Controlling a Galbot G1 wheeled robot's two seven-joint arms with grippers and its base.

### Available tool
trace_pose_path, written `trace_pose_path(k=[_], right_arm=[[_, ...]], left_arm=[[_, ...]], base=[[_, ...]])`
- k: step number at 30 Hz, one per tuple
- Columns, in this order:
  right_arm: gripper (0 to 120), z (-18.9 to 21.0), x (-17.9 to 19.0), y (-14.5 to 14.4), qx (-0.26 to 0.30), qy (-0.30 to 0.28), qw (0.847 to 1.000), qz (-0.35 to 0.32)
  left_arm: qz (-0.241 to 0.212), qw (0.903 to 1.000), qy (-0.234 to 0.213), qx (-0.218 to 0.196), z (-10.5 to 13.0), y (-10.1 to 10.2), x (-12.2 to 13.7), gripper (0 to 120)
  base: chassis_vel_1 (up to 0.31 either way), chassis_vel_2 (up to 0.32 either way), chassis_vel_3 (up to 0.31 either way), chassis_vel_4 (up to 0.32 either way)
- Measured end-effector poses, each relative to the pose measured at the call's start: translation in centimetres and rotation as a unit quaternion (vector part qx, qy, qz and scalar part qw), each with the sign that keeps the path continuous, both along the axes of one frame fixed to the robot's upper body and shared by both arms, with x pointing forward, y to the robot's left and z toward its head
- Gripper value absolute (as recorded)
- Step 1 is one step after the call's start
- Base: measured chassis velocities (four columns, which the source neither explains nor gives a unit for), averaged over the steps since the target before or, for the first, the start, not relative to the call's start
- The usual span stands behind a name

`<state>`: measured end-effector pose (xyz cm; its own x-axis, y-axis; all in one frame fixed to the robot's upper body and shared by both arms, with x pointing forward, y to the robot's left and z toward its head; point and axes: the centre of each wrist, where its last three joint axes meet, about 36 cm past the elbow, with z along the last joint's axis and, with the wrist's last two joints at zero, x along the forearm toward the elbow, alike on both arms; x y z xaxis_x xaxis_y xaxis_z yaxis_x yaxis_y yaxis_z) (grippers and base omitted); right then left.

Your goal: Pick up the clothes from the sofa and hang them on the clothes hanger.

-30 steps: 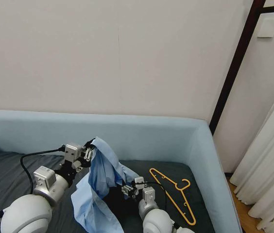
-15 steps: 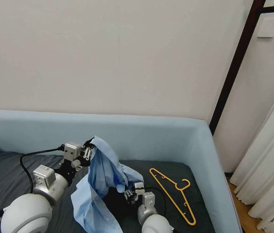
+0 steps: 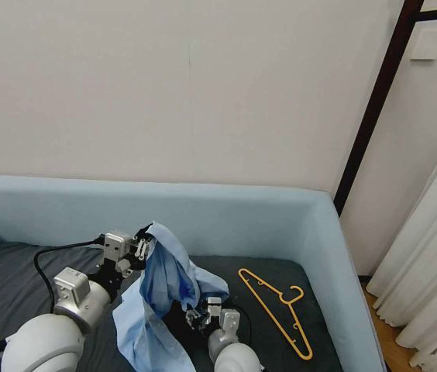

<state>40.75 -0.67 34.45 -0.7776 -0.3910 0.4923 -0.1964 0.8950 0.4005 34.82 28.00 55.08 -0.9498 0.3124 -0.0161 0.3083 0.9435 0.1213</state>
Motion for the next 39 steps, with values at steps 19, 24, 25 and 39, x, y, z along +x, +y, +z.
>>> trace_pose_path(k=[19,24,25,39], right_arm=[[0,-0.6,-0.9,-0.4,0.002,-0.006,1.000,-0.011],[0,-0.3,-1.6,-1.8,-0.021,-0.033,0.999,0.009],[0,-0.2,-1.8,-2.4,-0.034,-0.049,0.998,0.022],[0,9.4,2.0,-9.8,-0.105,-0.163,0.978,0.081]], left_arm=[[0.010,0.9999,0.006,-0.004,-0.9,0.3,0.3,0],[0.018,0.9998,0.011,-0.005,-1.6,0.6,0.5,0],[0.020,0.9997,0.011,-0.005,-1.8,0.7,0.6,0],[0.041,0.9989,-0.022,-0.007,-0.4,2.6,4.6,0]], base=[[0.000,0.000,0.000,0.000],[0.000,0.000,0.000,0.000],[0.000,0.000,0.000,0.000],[0.000,0.000,0.000,0.000]])
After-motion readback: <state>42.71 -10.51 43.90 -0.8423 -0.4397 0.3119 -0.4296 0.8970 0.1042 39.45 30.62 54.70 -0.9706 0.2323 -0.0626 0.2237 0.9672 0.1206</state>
